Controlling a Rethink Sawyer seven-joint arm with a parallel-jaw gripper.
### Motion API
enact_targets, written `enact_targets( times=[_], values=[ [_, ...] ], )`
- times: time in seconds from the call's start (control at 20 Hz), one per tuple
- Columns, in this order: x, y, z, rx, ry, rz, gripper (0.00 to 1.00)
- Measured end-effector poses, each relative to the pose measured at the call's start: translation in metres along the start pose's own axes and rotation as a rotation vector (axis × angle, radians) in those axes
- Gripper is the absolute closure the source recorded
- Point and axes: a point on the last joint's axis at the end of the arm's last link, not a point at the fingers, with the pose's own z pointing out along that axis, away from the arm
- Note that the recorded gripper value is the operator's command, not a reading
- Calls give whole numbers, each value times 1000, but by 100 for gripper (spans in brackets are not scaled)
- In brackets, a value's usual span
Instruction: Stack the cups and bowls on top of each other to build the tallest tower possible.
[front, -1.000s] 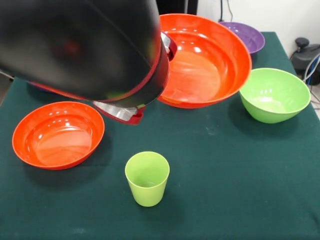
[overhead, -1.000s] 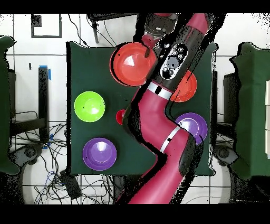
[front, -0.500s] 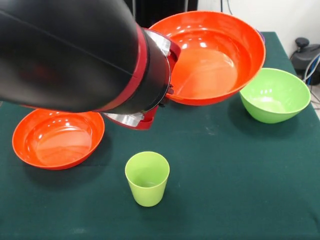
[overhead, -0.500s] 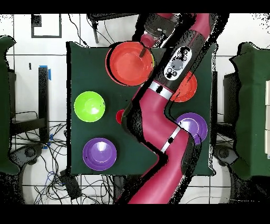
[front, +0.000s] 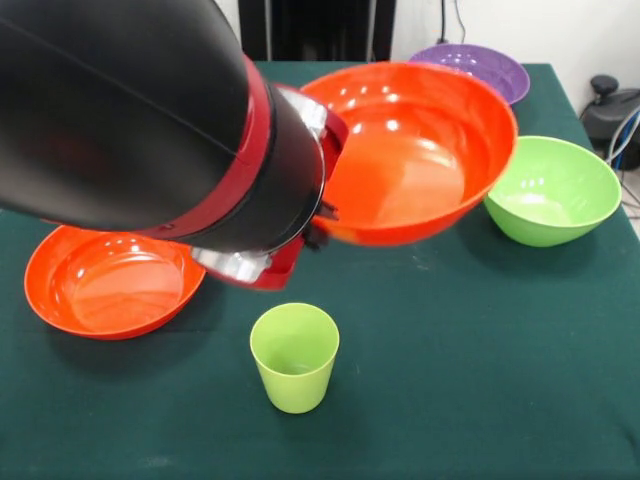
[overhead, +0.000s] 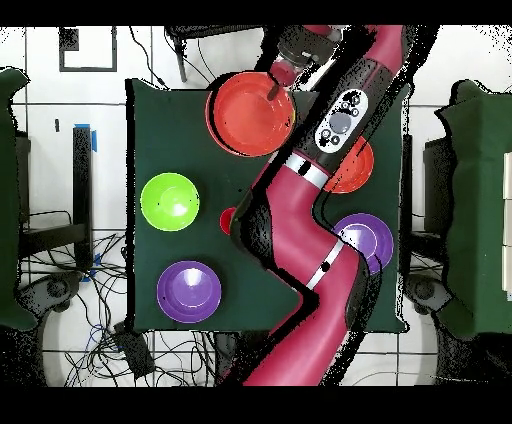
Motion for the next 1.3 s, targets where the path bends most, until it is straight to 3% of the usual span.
enact_targets(
  times=[0.15,0.2,0.65,1.3],
  values=[
    [0,-6,-3,55,-7,-5,100],
    [0,-10,-5,89,-12,-7,100],
    [-2,-23,-15,221,-33,-17,100],
    [-2,-24,-16,229,-33,-17,100]
  ],
)
